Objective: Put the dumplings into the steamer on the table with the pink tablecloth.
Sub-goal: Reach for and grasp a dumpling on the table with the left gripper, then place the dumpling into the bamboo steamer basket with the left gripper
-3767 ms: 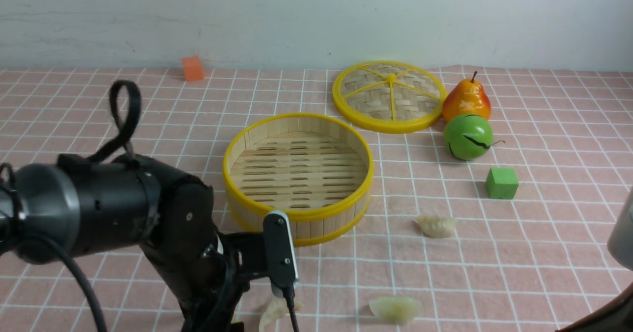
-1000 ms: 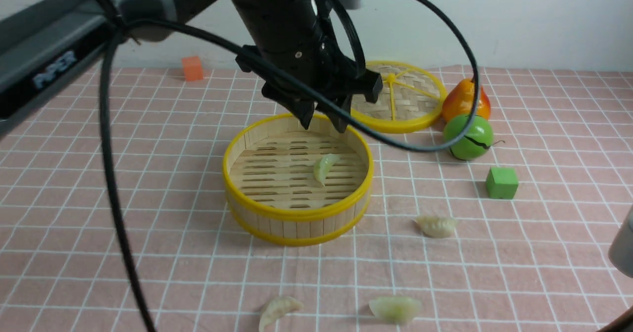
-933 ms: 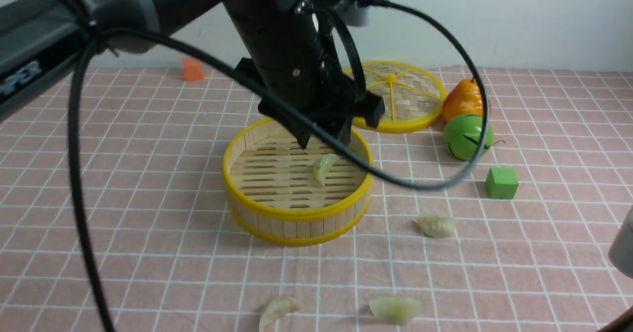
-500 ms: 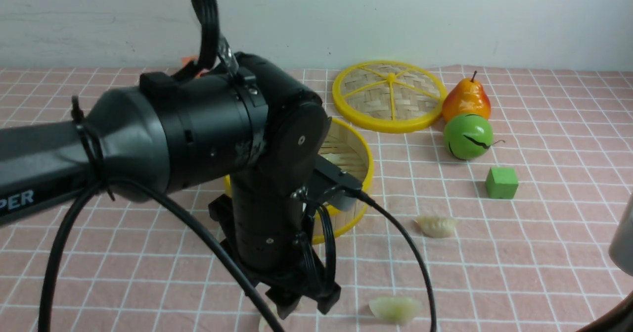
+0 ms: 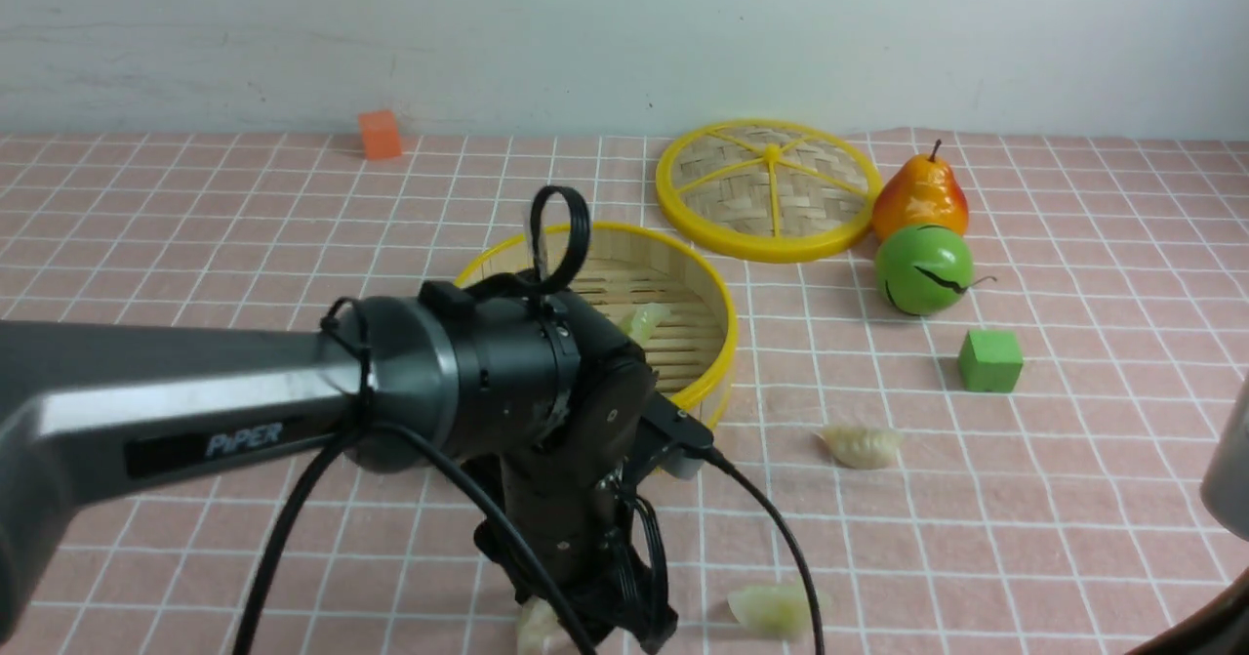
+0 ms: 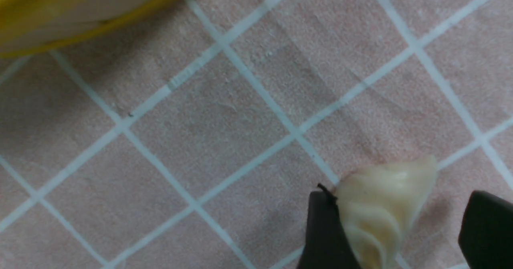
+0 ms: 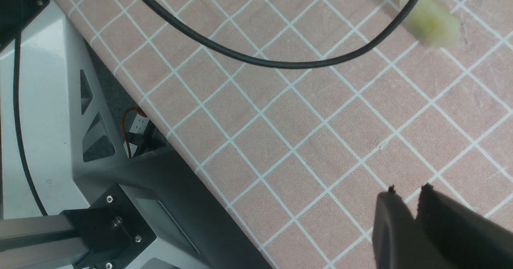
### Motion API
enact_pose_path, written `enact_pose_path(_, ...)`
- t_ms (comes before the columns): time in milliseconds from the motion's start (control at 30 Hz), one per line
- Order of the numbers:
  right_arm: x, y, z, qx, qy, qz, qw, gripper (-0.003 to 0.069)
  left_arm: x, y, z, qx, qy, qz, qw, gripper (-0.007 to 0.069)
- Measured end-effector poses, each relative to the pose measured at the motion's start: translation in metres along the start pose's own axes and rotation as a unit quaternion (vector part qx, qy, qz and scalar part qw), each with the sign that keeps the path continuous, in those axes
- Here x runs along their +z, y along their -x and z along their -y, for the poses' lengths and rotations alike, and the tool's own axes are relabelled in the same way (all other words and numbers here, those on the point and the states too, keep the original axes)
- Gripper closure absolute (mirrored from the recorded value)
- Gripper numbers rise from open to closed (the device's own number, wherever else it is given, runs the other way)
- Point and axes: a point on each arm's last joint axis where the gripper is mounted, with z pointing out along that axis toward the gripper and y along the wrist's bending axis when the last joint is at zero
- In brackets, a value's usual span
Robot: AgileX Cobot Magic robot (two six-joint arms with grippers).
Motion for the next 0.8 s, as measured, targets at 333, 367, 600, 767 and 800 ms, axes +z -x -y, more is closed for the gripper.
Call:
enact_pose_path(333,0.000,0.001,0.002,-0.003,-0.012,0.008,1.000,0.0563,0.005,0.001,0.001,-0.031,0.003,-0.023,0.999,0.0440)
enact_pose_path(367,0.000,0.002,0.002,-0.004,-0.013,0.009,1.000,0.0563,0.002,0.003,-0.001,-0.035,0.009,-0.028,0.999,0.0435)
enact_pose_path(600,0.000,0.002,0.003,-0.004,-0.014,0.011,1.000,0.0557,-0.050,0.025,-0.014,-0.036,0.060,0.012,0.997,0.0434)
enact_pose_path(767,0.000,0.002,0.003,-0.005,-0.016,0.011,1.000,0.0554,-0.103,0.054,-0.049,-0.106,0.072,0.103,0.986,0.0434)
enact_pose_path(800,0.000,0.002,0.003,-0.005,-0.016,0.012,1.000,0.0554,-0.110,0.058,-0.060,-0.127,0.070,0.118,0.982,0.0434)
